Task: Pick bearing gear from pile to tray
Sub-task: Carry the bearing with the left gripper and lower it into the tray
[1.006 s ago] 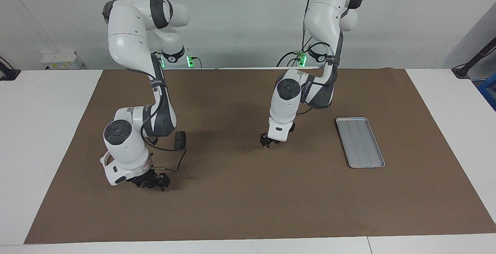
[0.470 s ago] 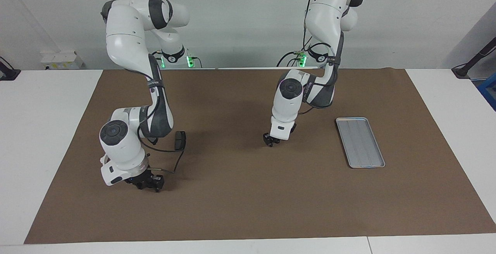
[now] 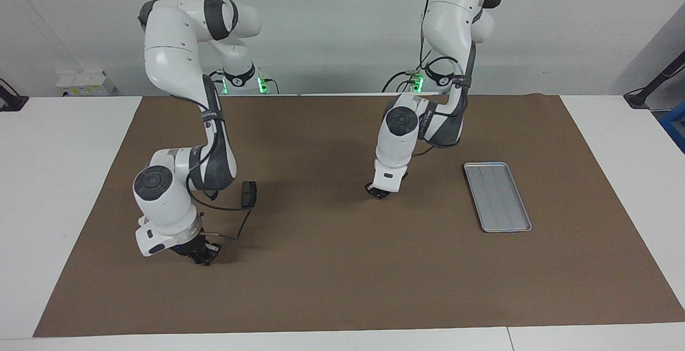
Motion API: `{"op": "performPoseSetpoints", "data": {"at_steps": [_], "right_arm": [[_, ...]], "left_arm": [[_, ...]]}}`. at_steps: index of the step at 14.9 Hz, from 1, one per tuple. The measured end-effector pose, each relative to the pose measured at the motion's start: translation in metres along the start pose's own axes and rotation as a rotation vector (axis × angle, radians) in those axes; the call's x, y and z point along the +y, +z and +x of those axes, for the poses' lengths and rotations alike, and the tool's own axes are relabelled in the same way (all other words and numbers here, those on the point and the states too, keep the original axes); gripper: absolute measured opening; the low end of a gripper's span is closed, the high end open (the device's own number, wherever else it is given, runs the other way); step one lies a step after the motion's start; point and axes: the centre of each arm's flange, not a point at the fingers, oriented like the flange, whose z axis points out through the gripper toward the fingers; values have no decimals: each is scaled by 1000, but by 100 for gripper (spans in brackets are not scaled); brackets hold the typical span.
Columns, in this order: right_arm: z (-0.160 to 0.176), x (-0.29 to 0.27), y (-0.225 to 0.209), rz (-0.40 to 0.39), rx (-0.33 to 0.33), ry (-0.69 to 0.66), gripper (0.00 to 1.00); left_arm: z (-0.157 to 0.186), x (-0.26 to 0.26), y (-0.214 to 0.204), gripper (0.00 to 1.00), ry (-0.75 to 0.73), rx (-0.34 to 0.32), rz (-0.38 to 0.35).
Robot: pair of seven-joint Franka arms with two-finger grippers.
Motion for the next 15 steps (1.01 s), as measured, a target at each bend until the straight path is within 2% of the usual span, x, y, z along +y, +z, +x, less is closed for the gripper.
{"op": "performPoseSetpoints", "data": {"at_steps": [1,2,5,6,8,10,12,15], "right_arm": [[0,0,0,0,0,3,22],[-1,-2,0,2,-1,11,30],[-4,-9,4,3,-8,28,59],[-5,-10,6,3,-12,28,71],[-8,-8,11,1,-21,31,91],[-8,-8,11,3,-16,32,88],[-8,-7,8,4,-13,33,68],[-9,-7,8,3,-14,33,37]], "left_arm": [[10,-13,-15,24,36,-11,15],[22,-32,-29,24,74,-19,23],[63,-122,-58,24,242,-33,20],[74,-154,-61,24,300,-41,18],[93,-208,-56,24,406,-64,14],[109,-254,-45,24,488,-90,6],[121,-288,-33,24,516,-92,-6],[122,-310,-11,24,505,-45,-19]]}}
